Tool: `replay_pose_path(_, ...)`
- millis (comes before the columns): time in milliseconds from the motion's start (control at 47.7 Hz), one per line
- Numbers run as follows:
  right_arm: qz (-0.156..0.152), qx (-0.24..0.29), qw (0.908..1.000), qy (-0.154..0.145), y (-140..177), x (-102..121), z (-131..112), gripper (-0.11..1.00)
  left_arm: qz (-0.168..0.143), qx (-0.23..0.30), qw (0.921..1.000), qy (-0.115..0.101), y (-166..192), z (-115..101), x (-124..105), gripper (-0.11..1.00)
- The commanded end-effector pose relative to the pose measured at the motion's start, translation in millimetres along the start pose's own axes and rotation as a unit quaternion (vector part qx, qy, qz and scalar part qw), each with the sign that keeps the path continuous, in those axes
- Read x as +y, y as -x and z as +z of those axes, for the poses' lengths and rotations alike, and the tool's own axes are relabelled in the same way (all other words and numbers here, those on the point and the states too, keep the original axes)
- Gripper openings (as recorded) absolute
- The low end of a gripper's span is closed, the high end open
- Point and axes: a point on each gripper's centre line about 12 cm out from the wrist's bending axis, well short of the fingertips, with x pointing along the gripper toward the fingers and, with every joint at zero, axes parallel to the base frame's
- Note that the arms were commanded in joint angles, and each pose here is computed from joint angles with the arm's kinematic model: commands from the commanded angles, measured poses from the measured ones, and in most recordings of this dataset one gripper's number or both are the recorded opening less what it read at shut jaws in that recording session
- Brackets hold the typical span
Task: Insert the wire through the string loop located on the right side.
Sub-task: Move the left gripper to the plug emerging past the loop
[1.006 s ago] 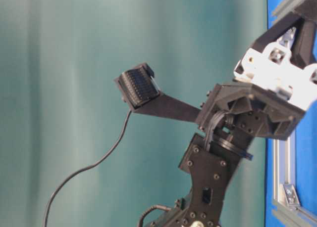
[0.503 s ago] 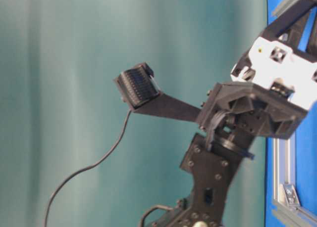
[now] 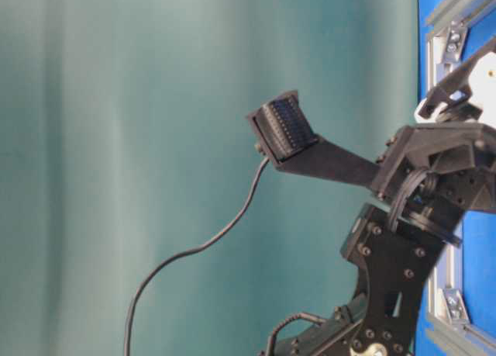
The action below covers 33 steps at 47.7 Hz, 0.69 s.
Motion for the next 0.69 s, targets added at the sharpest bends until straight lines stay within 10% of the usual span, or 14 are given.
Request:
replay_pose_path(0,0.002,-0.014,0.9999,-0.002,-1.9,1.3,7.7,-0.04,-0.004,-0.022,0.9997,-0.001,3.3,17.0,-2.9,0.89)
replay_pose_path(503,0.002,-0.014,0.9999,-0.002,-2.1,1.4,8.1,-0.04,-0.007,-0.025,0.9996,-0.006,3.0,19.7,-7.0,0.88)
replay_pose_path(671,0.002,-0.014,0.9999,-0.002,-2.1,1.4,8.1,-0.04,-0.007,-0.025,0.9996,-0.006,2.8,20.1,-7.1,0.71)
